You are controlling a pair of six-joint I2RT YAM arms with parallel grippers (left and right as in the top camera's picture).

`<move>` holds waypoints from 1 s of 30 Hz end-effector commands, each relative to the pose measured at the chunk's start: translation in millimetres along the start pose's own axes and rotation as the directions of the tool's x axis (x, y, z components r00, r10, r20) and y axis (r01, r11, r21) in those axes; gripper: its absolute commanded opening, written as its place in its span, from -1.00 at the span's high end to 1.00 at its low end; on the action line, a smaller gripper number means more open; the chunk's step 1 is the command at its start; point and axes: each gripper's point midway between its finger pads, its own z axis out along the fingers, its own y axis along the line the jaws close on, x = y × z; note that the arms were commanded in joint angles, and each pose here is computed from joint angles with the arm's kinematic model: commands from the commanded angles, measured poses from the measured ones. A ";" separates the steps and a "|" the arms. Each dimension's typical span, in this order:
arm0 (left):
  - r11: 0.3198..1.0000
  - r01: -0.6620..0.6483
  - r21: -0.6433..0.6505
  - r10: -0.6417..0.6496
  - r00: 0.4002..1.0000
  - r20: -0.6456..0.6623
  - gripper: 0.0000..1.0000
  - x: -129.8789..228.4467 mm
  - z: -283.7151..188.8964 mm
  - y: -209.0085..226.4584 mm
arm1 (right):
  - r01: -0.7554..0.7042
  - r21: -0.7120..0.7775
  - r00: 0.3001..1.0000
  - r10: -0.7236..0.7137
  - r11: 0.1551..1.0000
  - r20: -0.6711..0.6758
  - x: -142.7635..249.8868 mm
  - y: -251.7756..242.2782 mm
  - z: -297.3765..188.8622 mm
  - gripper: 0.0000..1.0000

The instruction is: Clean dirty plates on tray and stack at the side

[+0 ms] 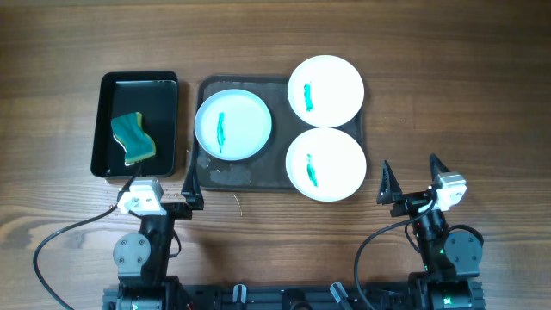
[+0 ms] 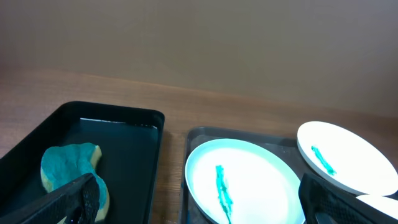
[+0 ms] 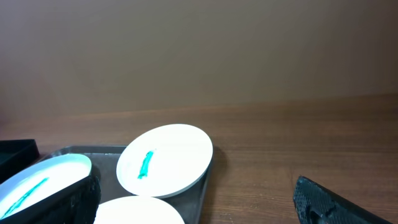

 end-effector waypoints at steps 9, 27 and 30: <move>1.000 0.002 0.023 -0.002 1.000 -0.003 -1.00 2.9 0.3 -3.7 | -0.011 0.005 1.000 0.011 1.000 0.008 -1.5 -0.4 -0.3 -0.99; 0.995 0.051 0.089 -0.053 0.998 0.022 -1.00 -6.7 -0.9 -15.8 | 0.010 -0.011 1.000 -0.010 1.000 0.020 -7.0 3.0 -0.9 -1.00; 0.988 0.057 0.140 -0.060 0.998 0.016 -1.00 -14.7 -4.0 -26.3 | 0.007 -0.065 1.000 -0.006 0.998 0.024 -16.8 13.9 -2.7 -0.99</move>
